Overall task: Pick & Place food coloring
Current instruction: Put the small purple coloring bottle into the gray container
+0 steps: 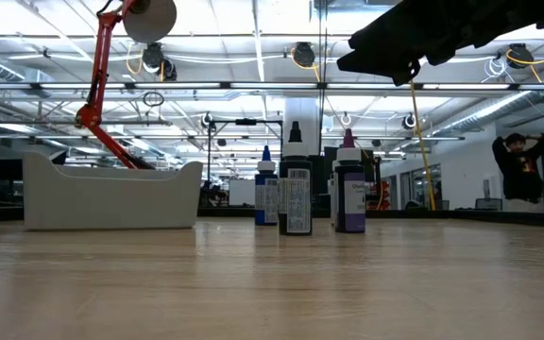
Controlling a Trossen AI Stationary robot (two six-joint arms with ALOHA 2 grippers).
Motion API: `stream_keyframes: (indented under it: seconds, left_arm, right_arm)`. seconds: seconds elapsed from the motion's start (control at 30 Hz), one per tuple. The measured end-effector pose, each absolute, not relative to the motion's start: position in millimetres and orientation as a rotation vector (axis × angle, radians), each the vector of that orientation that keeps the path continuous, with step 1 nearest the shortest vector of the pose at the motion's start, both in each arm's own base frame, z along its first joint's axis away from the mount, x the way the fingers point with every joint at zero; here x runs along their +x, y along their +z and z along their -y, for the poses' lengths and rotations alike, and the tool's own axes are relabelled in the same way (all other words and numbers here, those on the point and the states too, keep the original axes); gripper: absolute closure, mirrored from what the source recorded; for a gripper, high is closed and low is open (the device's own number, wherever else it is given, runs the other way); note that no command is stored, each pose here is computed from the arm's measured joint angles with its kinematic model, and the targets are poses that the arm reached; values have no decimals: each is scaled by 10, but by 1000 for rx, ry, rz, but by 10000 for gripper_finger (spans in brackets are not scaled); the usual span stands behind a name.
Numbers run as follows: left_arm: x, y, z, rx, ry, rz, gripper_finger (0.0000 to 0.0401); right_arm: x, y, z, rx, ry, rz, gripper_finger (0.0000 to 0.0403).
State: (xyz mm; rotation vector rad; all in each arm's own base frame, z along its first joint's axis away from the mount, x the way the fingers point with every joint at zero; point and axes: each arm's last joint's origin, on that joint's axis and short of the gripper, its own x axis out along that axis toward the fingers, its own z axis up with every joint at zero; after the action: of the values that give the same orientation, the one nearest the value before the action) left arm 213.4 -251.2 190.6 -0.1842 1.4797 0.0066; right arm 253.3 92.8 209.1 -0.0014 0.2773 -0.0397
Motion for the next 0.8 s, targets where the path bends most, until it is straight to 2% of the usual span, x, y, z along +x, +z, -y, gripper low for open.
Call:
stream_keyframes:
  seconds: [0.33, 0.8]
  left_arm:
    - [2162, 1703, 2561, -141, -26, -1563, 220]
    - [2185, 1702, 2552, -122, -25, -1537, 220]
  right_arm:
    - [2533, 2092, -928, -1, -40, -277, 206]
    - [2533, 2092, -928, -1, -39, -277, 206]
